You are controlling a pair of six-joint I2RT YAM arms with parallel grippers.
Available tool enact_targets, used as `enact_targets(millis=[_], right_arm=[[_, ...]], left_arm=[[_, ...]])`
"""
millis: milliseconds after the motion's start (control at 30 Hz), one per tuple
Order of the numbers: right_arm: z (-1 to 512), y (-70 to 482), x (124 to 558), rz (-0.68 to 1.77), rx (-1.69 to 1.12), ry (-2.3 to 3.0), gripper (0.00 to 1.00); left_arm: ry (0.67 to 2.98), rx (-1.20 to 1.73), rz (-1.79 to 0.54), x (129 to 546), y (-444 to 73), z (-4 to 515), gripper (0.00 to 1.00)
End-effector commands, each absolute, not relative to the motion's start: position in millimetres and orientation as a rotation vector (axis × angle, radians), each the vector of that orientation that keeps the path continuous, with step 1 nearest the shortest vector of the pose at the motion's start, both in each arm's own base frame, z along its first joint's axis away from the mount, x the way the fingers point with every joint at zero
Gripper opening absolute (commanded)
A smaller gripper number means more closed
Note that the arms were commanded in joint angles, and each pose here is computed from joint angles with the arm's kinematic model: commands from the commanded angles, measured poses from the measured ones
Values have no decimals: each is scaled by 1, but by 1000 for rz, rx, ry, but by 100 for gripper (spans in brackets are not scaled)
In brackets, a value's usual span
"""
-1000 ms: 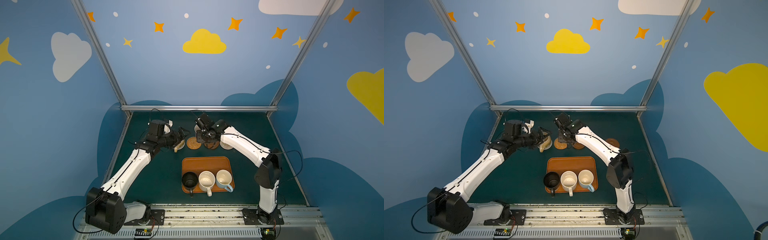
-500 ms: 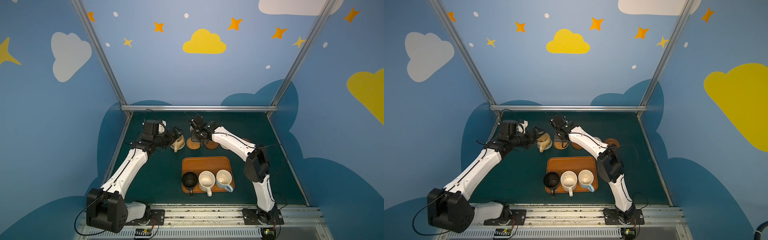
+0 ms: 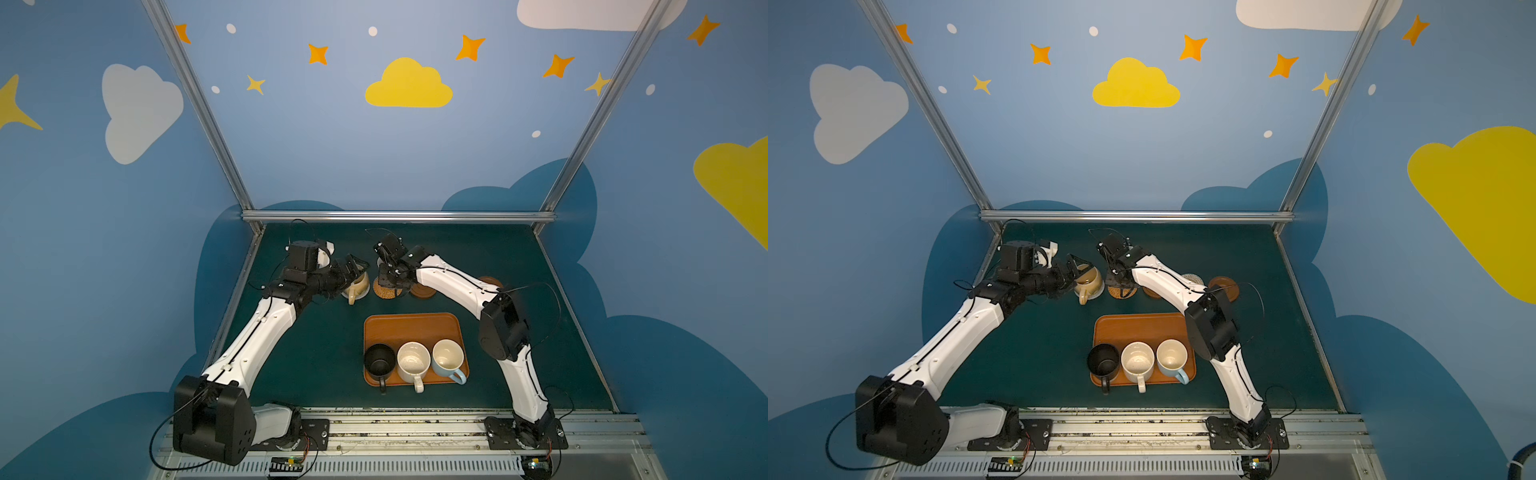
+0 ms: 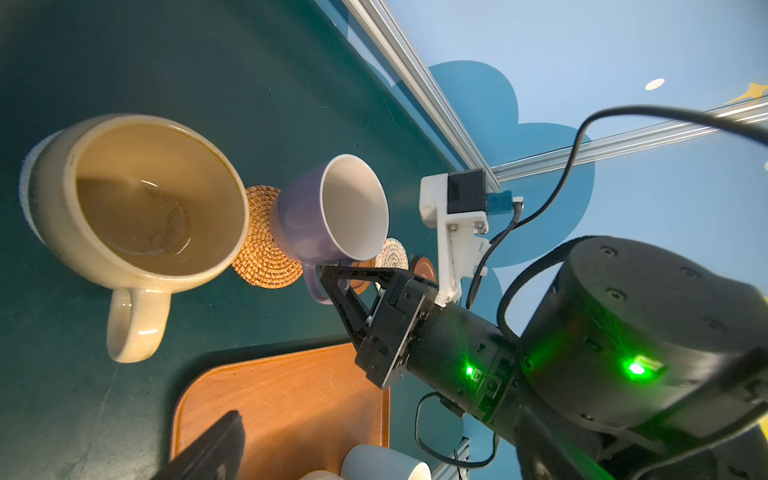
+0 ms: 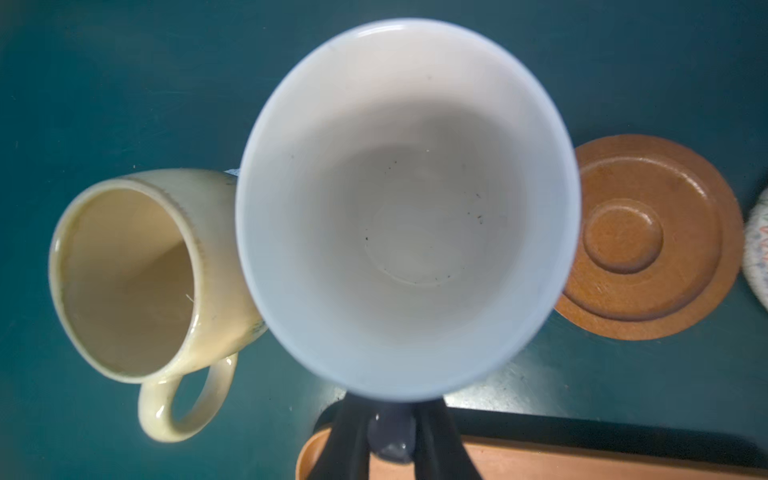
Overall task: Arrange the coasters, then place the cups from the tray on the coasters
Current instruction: 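Lower the lavender mug onto the rattan coaster and open the right gripper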
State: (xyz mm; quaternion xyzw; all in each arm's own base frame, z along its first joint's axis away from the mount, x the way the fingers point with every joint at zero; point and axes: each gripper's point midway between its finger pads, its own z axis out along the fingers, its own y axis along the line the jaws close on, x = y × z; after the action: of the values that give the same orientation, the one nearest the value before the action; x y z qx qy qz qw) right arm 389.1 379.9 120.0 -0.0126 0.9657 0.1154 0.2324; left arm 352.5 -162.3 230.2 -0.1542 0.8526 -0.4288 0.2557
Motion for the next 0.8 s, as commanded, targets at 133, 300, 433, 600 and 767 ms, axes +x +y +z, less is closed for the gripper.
enact_targets(millis=[133, 300, 433, 600, 767], right_arm=[[136, 394, 396, 399, 18, 2608, 0], [129, 398, 392, 421, 29, 2634, 0], [123, 395, 390, 407, 57, 2660, 0], [114, 397, 384, 423, 55, 2704, 0], [108, 394, 379, 413, 66, 2738, 0]], left_arm=[[2324, -424, -1179, 350, -163, 221, 100], [2326, -429, -1179, 348, -163, 219, 100], [2325, -426, -1174, 346, -162, 220, 100], [2318, -415, -1165, 347, -161, 224, 100], [2318, -415, -1166, 346, -161, 224, 100]])
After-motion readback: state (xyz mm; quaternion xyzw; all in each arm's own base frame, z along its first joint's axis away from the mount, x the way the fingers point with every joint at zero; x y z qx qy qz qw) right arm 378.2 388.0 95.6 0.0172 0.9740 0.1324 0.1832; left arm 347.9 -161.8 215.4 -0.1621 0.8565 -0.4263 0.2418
